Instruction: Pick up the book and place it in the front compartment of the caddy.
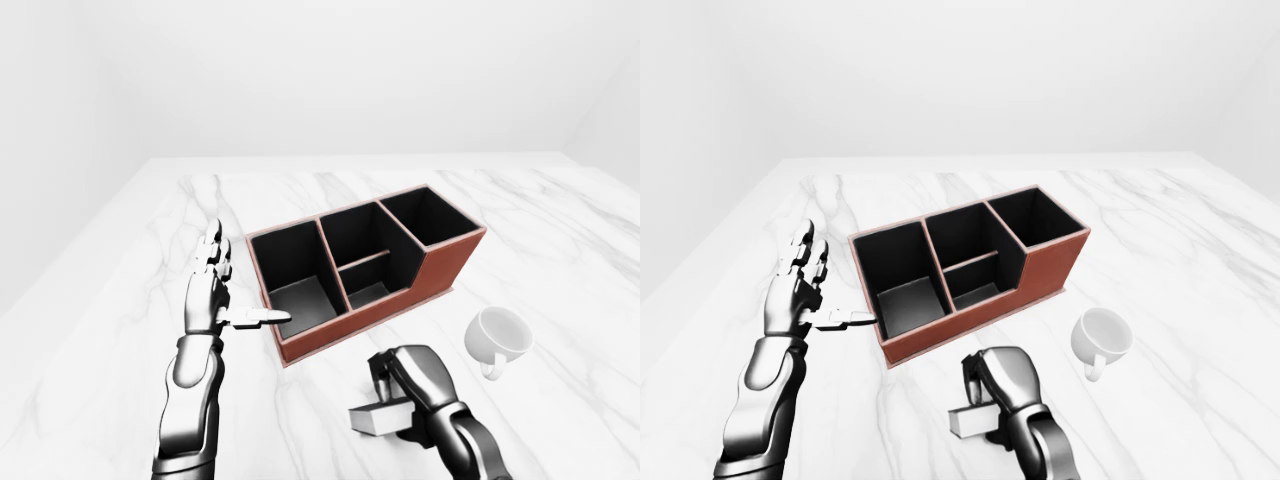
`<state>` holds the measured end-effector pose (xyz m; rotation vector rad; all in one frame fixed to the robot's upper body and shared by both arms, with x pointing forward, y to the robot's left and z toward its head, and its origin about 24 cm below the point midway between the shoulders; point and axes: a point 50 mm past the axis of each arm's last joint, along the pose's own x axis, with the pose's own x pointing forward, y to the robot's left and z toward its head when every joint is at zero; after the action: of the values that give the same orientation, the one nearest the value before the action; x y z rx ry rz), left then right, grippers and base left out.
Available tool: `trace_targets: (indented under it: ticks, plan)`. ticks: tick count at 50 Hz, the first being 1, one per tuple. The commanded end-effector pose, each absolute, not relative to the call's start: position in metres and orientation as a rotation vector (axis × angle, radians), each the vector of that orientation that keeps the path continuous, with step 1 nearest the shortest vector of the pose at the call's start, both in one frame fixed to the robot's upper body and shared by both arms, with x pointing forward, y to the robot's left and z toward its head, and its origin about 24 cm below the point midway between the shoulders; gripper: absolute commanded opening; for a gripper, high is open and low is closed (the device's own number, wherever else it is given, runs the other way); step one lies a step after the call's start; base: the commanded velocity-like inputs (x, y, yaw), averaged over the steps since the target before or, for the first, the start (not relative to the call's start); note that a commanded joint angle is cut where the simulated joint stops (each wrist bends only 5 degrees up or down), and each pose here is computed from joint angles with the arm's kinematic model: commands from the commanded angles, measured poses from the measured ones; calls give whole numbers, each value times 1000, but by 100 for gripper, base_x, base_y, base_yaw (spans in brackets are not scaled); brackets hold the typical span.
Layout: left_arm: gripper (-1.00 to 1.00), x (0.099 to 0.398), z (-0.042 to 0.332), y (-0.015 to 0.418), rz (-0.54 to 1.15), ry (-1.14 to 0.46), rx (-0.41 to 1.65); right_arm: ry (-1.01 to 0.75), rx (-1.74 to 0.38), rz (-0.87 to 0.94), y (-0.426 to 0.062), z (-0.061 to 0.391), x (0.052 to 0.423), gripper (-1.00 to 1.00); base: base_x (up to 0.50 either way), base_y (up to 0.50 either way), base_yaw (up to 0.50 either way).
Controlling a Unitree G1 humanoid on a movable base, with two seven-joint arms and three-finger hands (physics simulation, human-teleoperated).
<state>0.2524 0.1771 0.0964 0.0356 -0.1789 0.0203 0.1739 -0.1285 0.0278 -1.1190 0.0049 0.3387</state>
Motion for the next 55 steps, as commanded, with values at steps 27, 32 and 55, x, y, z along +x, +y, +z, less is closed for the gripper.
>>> trace_targets:
  ticks: [27,32,55]
  plan:
    - [100,252,98,178,23,-183,36,-107,-1092,269,-134,75,183,-100,0,0,0]
    - [100,253,97,178,23,-180,35,-136,-1093,270,-133,85,187,-100,0,0,0]
    - [100,253,96,178,23,-175,35,-235,-1130,270,-131,120,200,-100,0,0,0]
